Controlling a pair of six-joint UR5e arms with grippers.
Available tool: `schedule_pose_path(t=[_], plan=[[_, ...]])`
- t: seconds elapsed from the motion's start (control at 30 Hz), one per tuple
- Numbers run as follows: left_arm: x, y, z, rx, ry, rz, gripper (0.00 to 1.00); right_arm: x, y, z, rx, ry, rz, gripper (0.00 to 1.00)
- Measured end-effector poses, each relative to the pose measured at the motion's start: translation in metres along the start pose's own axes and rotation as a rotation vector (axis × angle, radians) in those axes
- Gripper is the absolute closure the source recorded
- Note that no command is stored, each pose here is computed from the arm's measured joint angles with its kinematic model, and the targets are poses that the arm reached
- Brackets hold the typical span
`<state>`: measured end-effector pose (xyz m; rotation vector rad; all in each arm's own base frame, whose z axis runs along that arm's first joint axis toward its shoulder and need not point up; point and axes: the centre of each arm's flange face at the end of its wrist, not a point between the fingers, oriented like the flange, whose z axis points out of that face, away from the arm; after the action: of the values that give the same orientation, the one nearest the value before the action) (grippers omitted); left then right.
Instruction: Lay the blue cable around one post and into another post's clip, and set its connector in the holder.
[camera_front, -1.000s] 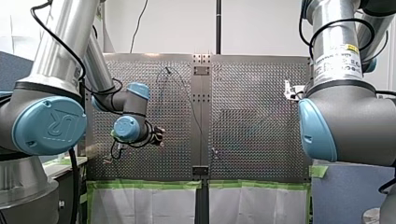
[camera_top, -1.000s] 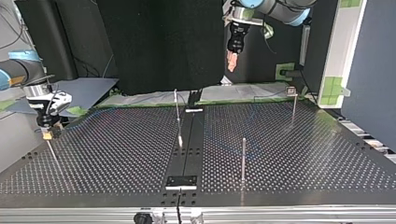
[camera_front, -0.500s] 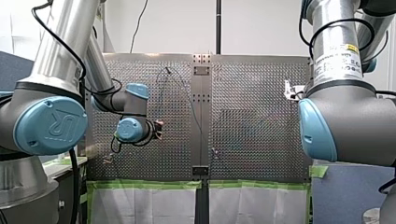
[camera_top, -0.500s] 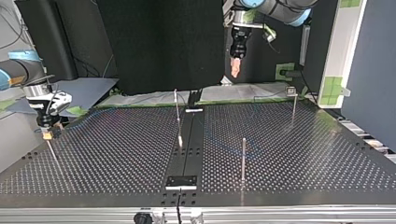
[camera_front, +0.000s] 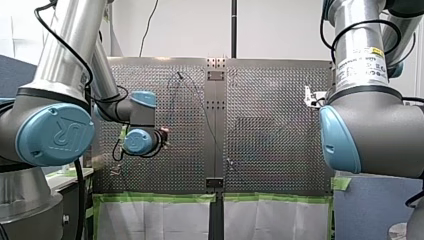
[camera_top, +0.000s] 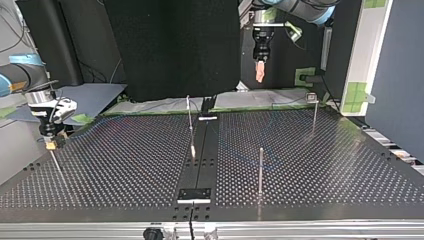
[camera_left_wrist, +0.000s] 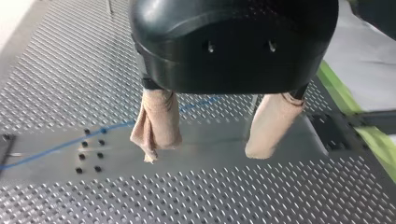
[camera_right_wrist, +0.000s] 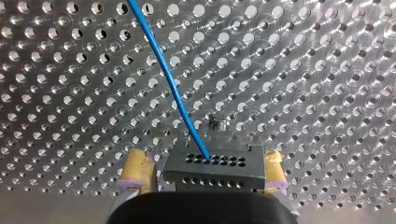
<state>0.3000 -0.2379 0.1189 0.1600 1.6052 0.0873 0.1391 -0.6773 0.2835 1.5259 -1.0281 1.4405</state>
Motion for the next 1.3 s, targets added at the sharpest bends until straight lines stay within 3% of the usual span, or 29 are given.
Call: schedule_pose_path(t=[0.2,1.3], plan=[[0.0027,0.0047,-0.0021,-0.031,0.014,0.028,0.0,0.0,0.0,0.0,0.0,0.0,0.0,0.0],[0.0015,0.0035,-0.0007,-0.019,0.002,0.027,0.0,0.0,0.0,0.0,0.0,0.0,0.0,0.0]])
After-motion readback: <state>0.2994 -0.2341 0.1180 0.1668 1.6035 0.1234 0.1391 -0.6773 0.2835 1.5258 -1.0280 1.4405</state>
